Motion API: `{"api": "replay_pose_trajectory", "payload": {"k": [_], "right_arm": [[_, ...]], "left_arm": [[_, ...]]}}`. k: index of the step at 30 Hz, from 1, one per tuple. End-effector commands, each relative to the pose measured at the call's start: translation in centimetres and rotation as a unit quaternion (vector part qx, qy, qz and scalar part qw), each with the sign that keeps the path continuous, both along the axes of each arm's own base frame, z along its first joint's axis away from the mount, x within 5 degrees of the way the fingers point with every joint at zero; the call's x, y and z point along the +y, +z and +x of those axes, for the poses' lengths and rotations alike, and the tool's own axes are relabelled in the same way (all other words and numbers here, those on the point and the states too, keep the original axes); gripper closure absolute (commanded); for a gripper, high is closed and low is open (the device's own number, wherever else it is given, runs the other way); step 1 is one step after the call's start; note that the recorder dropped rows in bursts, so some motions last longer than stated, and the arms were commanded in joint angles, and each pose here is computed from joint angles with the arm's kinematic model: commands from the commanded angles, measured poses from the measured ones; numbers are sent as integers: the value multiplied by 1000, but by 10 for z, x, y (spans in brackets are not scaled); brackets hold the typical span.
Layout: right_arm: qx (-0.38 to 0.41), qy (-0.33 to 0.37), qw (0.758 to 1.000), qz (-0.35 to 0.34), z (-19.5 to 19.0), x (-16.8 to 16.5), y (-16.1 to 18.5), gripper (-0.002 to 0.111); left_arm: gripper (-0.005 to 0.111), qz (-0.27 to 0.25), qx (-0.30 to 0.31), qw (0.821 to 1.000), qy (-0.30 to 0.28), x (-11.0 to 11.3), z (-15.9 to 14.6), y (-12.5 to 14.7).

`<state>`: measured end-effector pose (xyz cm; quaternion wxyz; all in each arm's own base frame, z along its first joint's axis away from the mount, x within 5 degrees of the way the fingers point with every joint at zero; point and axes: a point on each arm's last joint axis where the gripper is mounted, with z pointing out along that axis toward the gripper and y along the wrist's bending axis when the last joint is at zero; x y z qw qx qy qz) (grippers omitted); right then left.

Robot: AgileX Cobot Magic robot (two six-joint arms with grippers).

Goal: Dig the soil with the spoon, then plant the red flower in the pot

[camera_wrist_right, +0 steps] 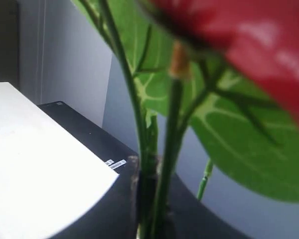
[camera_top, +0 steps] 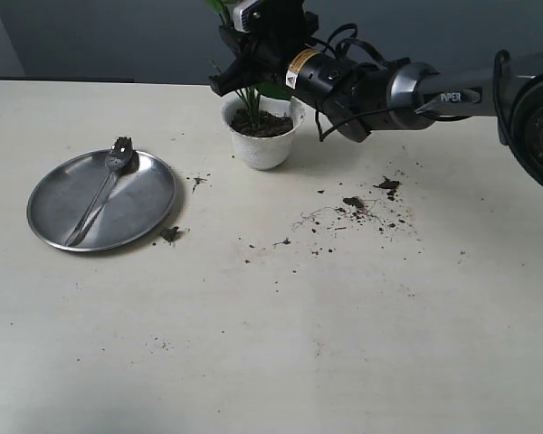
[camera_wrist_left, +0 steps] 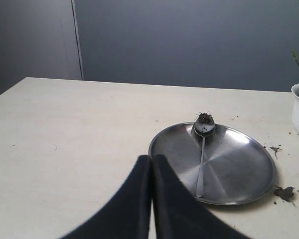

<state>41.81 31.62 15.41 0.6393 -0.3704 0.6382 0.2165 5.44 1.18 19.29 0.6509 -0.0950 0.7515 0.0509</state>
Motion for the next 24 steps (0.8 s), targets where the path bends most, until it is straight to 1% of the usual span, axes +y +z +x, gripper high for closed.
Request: {"api": "replay_pose_trajectory", "payload": {"k": [1, 11, 13, 16, 18, 20, 22, 24], "right_arm": [[112, -29, 984, -134, -6, -12, -71, 109], [120, -34, 982, -144, -6, -13, -73, 109], [119, -34, 982, -144, -6, -13, -72, 107], [116, -34, 983, -141, -6, -13, -67, 96], [113, -34, 983, -139, -5, -13, -64, 86], [111, -34, 984, -137, -5, -13, -61, 77], [109, -34, 984, -136, -5, -13, -59, 72], [108, -35, 984, -135, -5, -13, -57, 68]], "left_arm": [[106, -4, -3, 1000, 1, 0, 0, -1], [106, -4, -3, 1000, 1, 0, 0, -1], [106, -4, -3, 1000, 1, 0, 0, -1], [106, -4, -3, 1000, 1, 0, 0, -1], [106, -4, -3, 1000, 1, 0, 0, -1], [106, -4, -3, 1000, 1, 0, 0, -1], [106, -4, -3, 1000, 1, 0, 0, -1], [106, -4, -3, 1000, 1, 0, 0, -1]]}}
